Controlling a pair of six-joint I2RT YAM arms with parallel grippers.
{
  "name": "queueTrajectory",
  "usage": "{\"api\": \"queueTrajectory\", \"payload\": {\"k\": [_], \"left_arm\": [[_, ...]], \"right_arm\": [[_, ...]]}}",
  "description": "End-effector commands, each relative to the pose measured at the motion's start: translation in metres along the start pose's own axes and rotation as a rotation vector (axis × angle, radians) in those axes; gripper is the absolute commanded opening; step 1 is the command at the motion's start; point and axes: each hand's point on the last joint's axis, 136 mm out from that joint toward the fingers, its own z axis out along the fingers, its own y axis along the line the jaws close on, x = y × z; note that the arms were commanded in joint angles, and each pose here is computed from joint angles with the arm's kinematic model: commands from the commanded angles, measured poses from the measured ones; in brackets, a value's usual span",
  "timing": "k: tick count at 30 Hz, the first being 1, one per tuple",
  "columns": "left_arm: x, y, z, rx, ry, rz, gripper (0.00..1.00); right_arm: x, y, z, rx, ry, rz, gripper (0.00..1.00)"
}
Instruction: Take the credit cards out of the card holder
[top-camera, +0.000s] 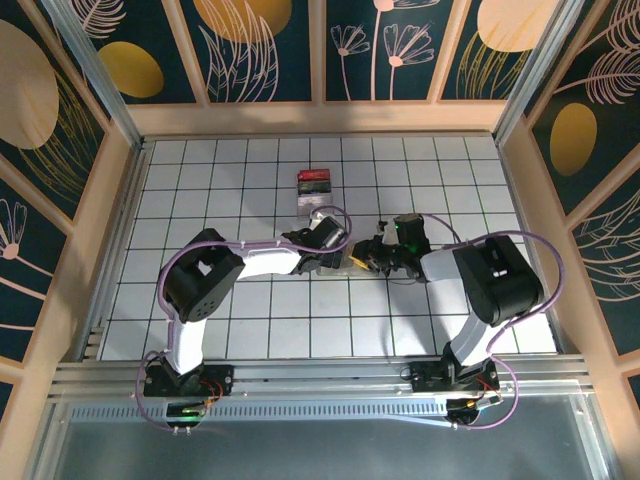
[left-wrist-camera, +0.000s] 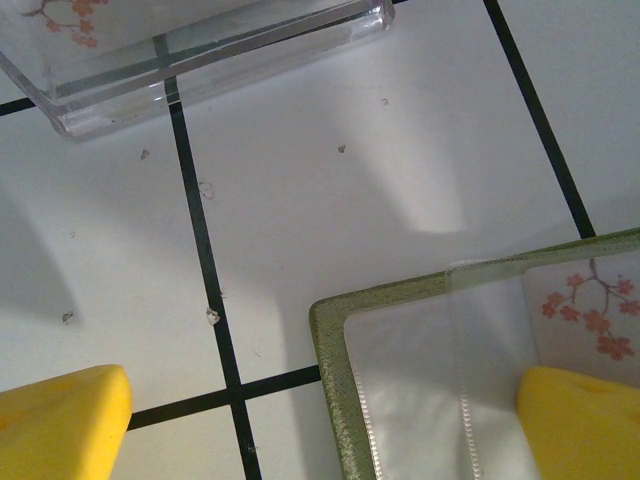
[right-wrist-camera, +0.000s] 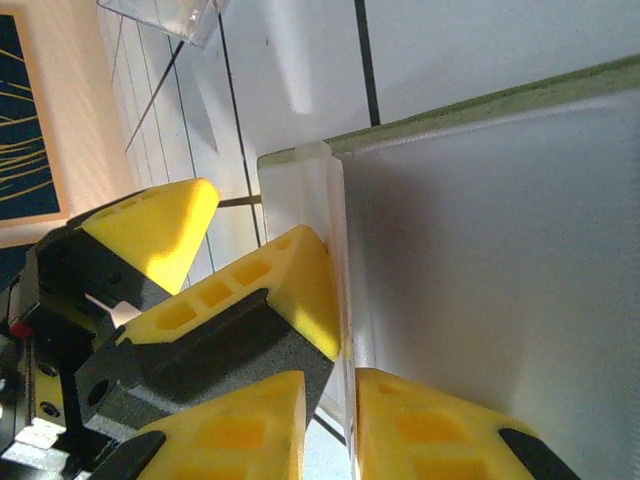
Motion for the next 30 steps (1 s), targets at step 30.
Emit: {"api": "queueTrajectory", "payload": {"k": [30], "left_arm": [[0.011,0.038,-0.016,-0.158,0.031,0.046,0.99]], "right_arm": [[-0.03,0.015,-0.052,0.184,-0.161,-0.139,0.0]]}}
